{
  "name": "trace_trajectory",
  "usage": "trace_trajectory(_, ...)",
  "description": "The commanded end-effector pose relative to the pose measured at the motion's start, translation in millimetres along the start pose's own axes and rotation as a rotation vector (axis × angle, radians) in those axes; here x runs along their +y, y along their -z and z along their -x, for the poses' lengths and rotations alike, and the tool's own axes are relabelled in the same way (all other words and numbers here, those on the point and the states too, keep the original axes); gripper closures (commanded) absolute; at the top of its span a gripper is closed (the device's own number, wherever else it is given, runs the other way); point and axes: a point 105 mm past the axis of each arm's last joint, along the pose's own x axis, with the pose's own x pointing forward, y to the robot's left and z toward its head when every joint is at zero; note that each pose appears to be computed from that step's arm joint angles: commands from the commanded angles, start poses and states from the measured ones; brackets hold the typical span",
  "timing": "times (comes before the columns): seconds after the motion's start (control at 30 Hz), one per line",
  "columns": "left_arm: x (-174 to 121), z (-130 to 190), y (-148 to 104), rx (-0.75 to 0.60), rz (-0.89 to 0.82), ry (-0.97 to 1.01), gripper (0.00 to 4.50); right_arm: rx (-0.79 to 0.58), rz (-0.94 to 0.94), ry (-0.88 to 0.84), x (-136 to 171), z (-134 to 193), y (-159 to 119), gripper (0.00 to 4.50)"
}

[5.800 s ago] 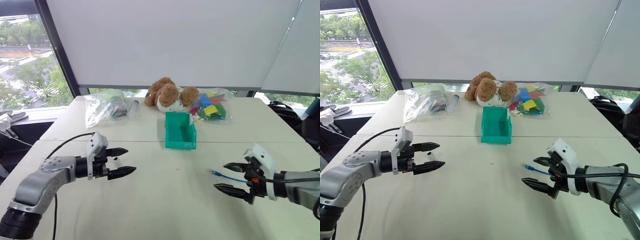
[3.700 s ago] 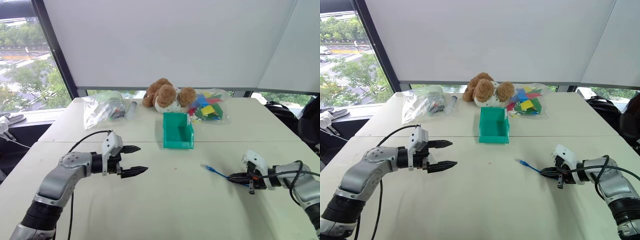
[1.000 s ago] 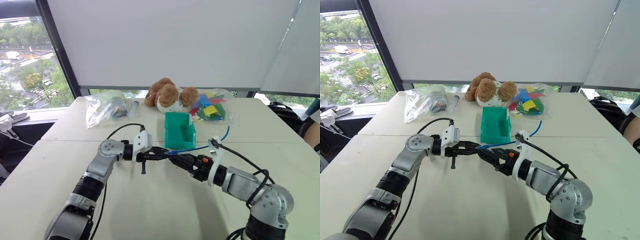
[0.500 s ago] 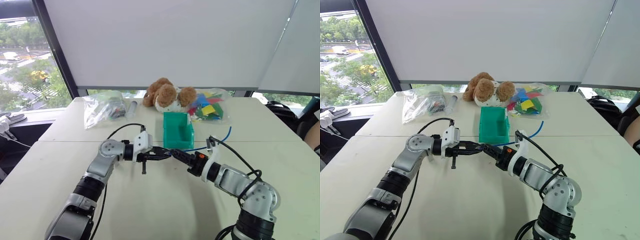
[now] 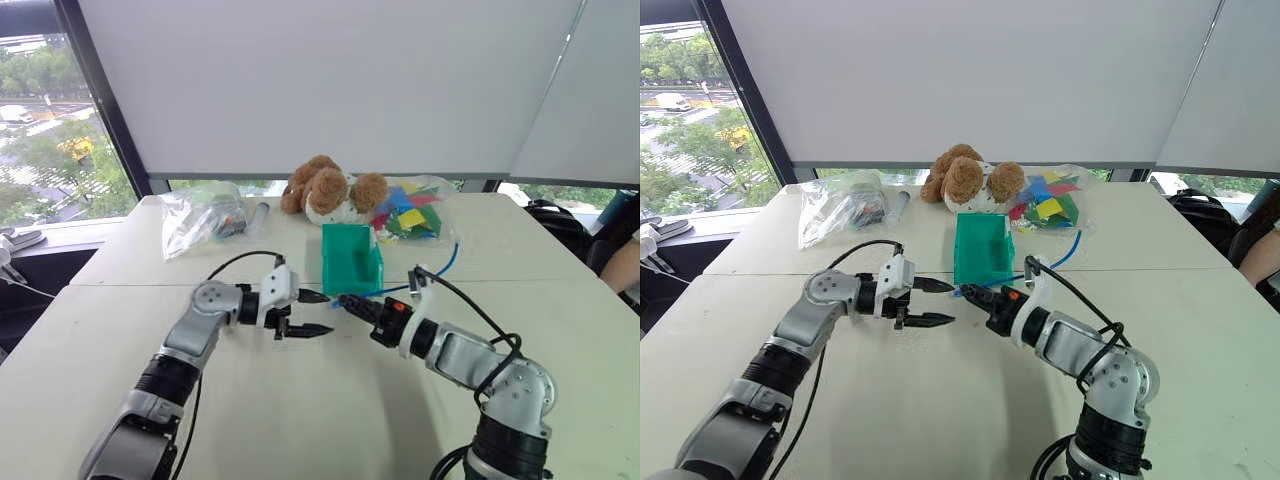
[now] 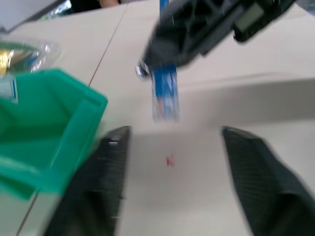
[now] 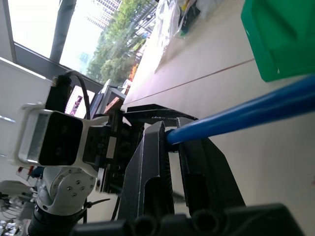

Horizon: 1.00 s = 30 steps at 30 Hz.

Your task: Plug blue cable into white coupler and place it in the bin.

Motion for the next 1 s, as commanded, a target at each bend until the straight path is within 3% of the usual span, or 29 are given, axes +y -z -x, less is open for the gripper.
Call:
trace_trajectory(0.03, 16.4, 31.6, -11.4, 0.013, -0.028, -0.118, 0.04, -0.007, 0.131, -0.045, 14.4, -1.2, -13.7, 4.5)
trace_trajectory(0.2, 27.4, 82.0, 1.4, 0.118, -0.025, -0.284, 0.04, 0.073, 0.316, -0.052, 14.5, -2.4, -12.1, 4.5)
trace_trajectory(0.43, 16.0, 138.8, 30.2, 0.218, 0.057, -0.486, 0.04, 0.105, 0.371, -0.082, 9.9, -10.2, -7.8, 4.5)
trace_trajectory(0.7, 15.0, 151.1, 63.1, 0.214, 0.137, -0.625, 0.04, 0.112, 0.405, -0.124, 13.4, -16.5, -8.9, 4.5)
trace_trajectory(1.0, 14.0, 139.8, 93.3, 0.155, 0.284, -0.627, 0.04, 0.097, 0.418, -0.117, 14.2, -14.4, -10.6, 4.5)
